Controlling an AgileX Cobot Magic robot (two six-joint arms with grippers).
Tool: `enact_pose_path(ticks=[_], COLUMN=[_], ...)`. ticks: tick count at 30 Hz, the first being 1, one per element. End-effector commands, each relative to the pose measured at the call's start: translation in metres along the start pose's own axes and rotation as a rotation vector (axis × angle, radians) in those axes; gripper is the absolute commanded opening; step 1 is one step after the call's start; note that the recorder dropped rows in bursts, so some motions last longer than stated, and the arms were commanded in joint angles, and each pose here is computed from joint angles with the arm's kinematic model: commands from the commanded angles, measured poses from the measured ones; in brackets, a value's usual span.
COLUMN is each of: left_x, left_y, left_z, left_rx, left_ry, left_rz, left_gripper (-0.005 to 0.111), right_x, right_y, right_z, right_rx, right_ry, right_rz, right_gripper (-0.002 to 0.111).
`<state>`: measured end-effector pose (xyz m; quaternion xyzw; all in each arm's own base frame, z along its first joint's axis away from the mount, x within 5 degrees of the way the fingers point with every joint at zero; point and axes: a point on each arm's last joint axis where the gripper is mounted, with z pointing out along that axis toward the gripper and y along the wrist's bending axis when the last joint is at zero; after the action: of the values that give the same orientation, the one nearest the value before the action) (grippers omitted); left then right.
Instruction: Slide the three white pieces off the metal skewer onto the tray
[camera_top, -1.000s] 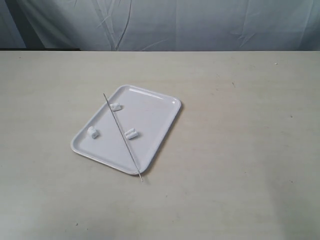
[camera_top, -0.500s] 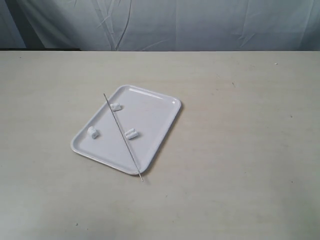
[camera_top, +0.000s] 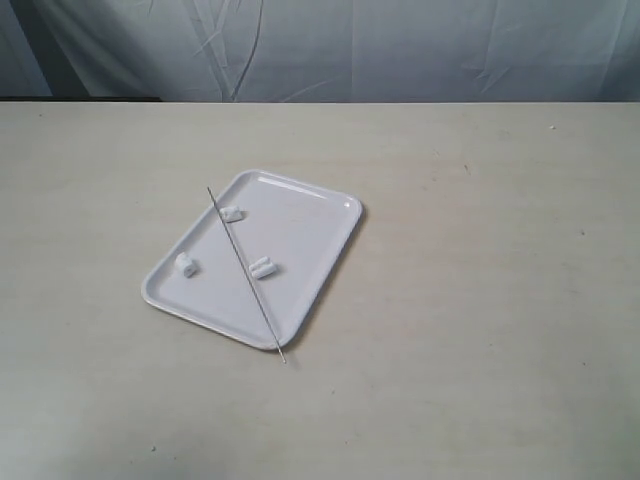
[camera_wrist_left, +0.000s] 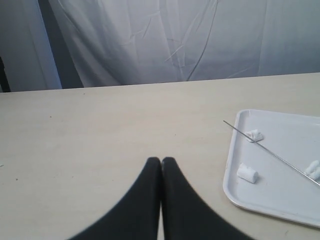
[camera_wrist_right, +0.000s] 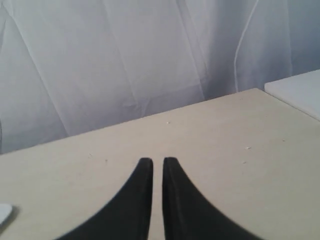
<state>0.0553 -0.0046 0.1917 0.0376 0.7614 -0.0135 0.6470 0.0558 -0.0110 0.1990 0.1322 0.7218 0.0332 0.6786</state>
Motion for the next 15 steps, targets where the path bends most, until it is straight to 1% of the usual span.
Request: enact_pose_path(ticks=[1,4,8,11,15], left_x=[-0.0004,-0.0005,-0.0004,-0.0004,-0.0004], left_y=[-0.0002,0.0003,0.0009,0.0018,0.0020], left_z=[0.0000,0.0000,-0.0001,-0.0001,-0.0001], left_rx=[0.003,-0.003,-0.009,-0.019,-0.021], left_ry=[-0.018,-0.019,-0.018,-0.018,-0.018], left_rz=[-0.014,0.010,0.018,0.000,0.000], left_gripper=[0.000,0.000,0.000,0.000,0.000], right_x=[0.0054,0.0062,0.0122,0.0122,0.0128], right_y=[-0.0019,-0.0028,-0.0029,-0.0029,-0.0031], right_z=[-0.0006,-0.0008,-0.0013,-0.0013,-0.0014], right_rx=[0.031,0.054,0.053,0.050,0.052], right_ry=[0.050,0.060,0.126,0.127,0.134], right_rz=[-0.143,-0.264,-0.289,-0.331,-0.331], right_gripper=[0.008,0.008,0.008,0.008,0.008])
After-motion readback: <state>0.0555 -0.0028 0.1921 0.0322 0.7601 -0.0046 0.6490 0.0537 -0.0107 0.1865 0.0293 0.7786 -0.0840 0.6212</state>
